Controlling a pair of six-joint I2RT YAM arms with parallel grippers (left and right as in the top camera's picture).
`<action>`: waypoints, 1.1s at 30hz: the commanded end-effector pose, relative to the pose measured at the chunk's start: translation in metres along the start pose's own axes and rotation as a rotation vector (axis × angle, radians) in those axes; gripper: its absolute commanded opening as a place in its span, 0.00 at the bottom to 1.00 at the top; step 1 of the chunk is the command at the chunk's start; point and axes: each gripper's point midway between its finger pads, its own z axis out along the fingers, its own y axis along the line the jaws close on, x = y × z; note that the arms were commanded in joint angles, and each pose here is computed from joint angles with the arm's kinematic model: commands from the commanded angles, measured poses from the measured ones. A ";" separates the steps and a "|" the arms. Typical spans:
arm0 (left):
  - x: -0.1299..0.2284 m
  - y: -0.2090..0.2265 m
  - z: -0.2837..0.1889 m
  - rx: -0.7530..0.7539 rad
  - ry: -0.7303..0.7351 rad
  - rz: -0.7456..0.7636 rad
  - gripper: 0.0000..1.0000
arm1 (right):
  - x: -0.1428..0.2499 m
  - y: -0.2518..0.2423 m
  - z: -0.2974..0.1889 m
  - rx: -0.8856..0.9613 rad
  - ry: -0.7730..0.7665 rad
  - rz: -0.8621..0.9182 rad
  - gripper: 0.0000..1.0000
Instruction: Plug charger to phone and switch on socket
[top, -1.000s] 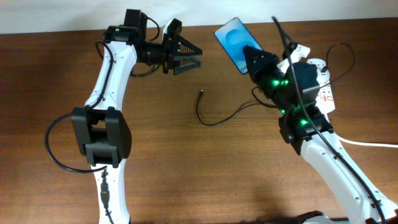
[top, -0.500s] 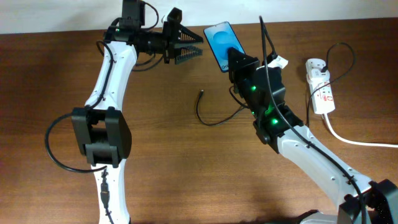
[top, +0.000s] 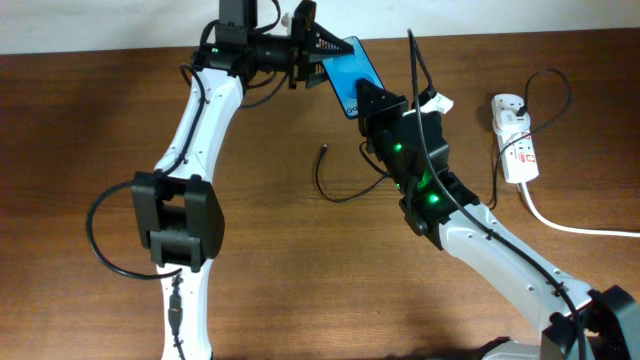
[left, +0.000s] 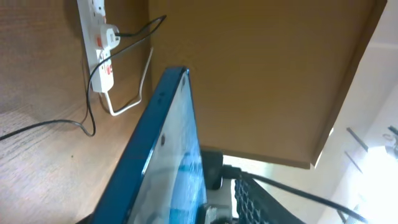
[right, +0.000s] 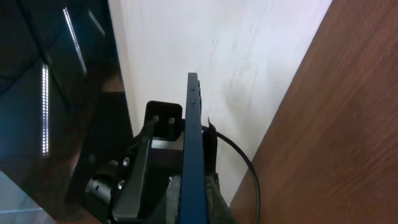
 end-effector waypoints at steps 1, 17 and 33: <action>-0.002 -0.008 0.016 -0.018 -0.029 -0.025 0.43 | 0.002 0.017 0.004 -0.042 -0.002 0.068 0.04; 0.000 -0.007 0.041 -0.042 -0.051 -0.070 0.09 | 0.001 0.008 0.013 -0.041 -0.010 0.101 0.04; -0.021 -0.005 -0.003 -0.033 -0.118 -0.033 0.00 | 0.002 -0.006 0.013 0.016 -0.010 0.079 0.38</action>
